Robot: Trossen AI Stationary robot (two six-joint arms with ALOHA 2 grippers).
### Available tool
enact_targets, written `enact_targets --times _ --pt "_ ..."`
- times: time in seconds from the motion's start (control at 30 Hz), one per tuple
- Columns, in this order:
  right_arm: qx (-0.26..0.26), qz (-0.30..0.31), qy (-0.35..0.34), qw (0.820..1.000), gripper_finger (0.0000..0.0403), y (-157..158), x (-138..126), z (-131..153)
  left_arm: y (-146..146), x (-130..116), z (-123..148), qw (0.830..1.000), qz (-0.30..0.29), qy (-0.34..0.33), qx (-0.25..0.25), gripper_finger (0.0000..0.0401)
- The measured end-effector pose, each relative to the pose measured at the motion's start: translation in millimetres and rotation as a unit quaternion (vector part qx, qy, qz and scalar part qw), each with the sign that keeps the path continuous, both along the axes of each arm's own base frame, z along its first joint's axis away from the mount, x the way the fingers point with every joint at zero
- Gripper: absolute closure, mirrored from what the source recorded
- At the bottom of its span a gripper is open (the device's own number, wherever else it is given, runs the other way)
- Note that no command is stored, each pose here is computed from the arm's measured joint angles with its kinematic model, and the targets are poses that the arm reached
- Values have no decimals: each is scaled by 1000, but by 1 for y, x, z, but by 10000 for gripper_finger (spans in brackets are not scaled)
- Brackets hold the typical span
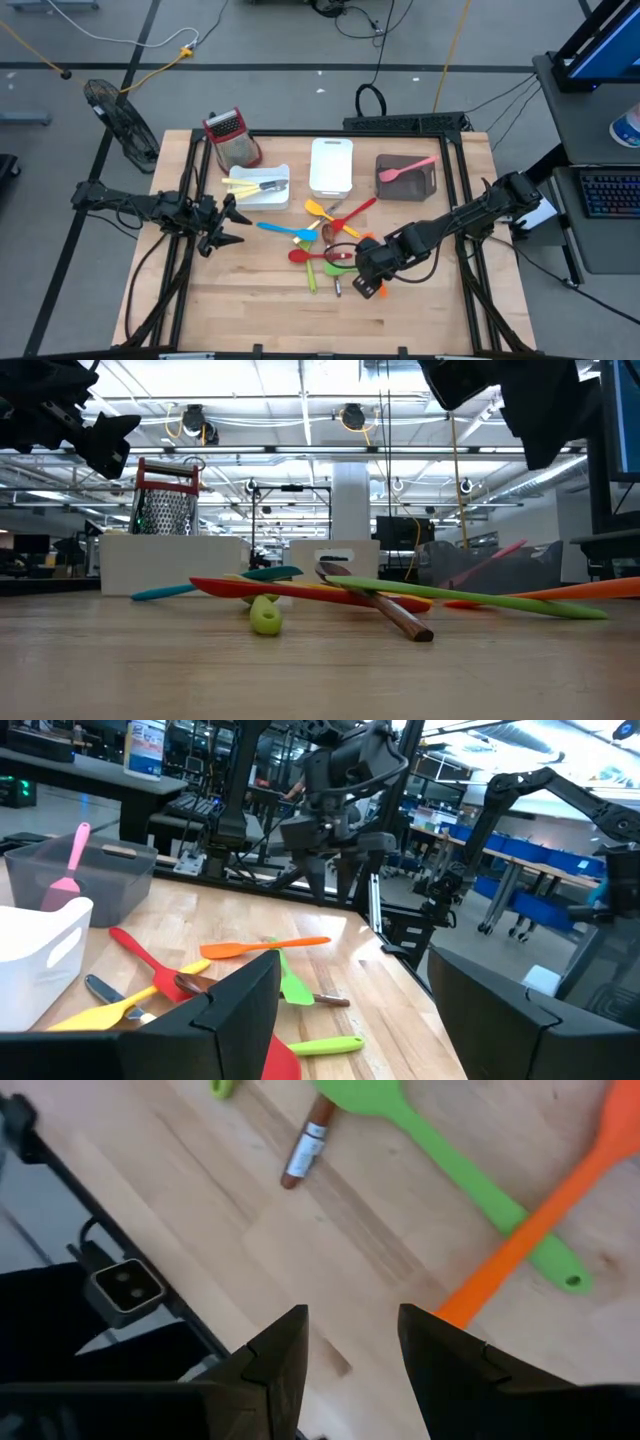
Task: Pick & Place Kitchen Items
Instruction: Put the orange spatula into the black bin
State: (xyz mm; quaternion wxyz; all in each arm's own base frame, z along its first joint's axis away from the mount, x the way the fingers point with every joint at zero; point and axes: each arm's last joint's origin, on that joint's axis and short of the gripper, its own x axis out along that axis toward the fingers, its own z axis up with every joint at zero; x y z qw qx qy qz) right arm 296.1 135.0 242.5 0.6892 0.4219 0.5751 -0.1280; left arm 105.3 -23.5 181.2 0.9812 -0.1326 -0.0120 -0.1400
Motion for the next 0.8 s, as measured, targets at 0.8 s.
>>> enact_targets --times 0.8 --pt "33 33 -160 986 250 9 23 16 0 0 0 1000 1 -3 10 144"
